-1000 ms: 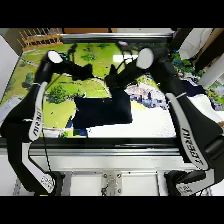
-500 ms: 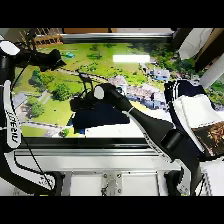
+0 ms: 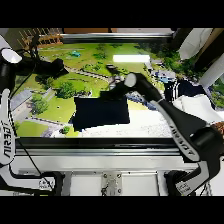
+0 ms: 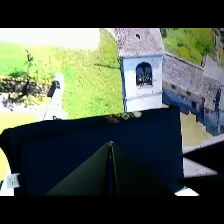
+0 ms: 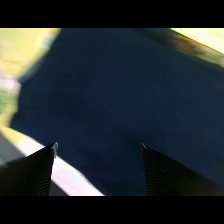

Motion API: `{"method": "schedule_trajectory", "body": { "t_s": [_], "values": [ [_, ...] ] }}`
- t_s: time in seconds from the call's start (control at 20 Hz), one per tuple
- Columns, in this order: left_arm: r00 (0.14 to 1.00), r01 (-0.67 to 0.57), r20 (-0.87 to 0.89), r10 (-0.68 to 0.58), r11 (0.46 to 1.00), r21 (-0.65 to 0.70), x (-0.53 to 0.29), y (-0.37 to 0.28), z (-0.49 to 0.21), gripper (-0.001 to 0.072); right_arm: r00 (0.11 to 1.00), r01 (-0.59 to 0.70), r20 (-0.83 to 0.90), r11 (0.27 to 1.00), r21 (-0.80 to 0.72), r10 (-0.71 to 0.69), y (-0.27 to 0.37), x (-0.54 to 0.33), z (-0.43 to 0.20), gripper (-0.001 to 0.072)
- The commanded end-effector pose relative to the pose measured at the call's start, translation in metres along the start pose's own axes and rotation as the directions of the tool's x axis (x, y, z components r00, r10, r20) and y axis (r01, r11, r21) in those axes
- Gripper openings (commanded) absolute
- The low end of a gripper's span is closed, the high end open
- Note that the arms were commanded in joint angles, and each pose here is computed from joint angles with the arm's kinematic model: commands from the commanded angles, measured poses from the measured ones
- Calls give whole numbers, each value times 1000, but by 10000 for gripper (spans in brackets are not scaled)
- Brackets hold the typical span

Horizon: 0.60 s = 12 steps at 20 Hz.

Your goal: Fold the clothes and pants, and hang the long-sleeved shirts on hangers.

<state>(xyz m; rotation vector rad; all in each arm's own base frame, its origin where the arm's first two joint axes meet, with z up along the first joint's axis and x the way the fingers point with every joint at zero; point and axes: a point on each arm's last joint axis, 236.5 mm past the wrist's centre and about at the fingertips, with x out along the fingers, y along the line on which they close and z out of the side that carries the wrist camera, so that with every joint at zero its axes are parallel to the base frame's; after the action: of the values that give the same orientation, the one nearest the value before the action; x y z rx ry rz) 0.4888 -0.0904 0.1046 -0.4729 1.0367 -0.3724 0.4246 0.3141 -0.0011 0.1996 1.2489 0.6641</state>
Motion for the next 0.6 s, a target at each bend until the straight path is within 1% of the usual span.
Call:
{"method": "schedule_trajectory", "body": {
  "t_s": [0.0,0.1,0.25,0.4,0.55],
  "values": [
    [999,5,-53,-4,1000,26,13,-11,-51,13,990,122,-93,969,214,-104,-120,-34,-52,592],
    [996,15,-84,-11,999,51,21,-21,-74,13,994,82,-98,924,373,-49,-153,-32,-68,711],
    [996,21,-91,-15,998,65,32,-30,-91,13,994,-55,-63,895,444,92,-154,-9,-67,711],
    [995,30,-100,-23,997,75,36,-37,-95,13,971,-193,-42,874,446,236,-122,24,-64,709],
    [996,29,-82,-23,997,73,36,-37,-91,13,958,-246,-33,873,421,286,-87,53,-62,708]
  ]
}}
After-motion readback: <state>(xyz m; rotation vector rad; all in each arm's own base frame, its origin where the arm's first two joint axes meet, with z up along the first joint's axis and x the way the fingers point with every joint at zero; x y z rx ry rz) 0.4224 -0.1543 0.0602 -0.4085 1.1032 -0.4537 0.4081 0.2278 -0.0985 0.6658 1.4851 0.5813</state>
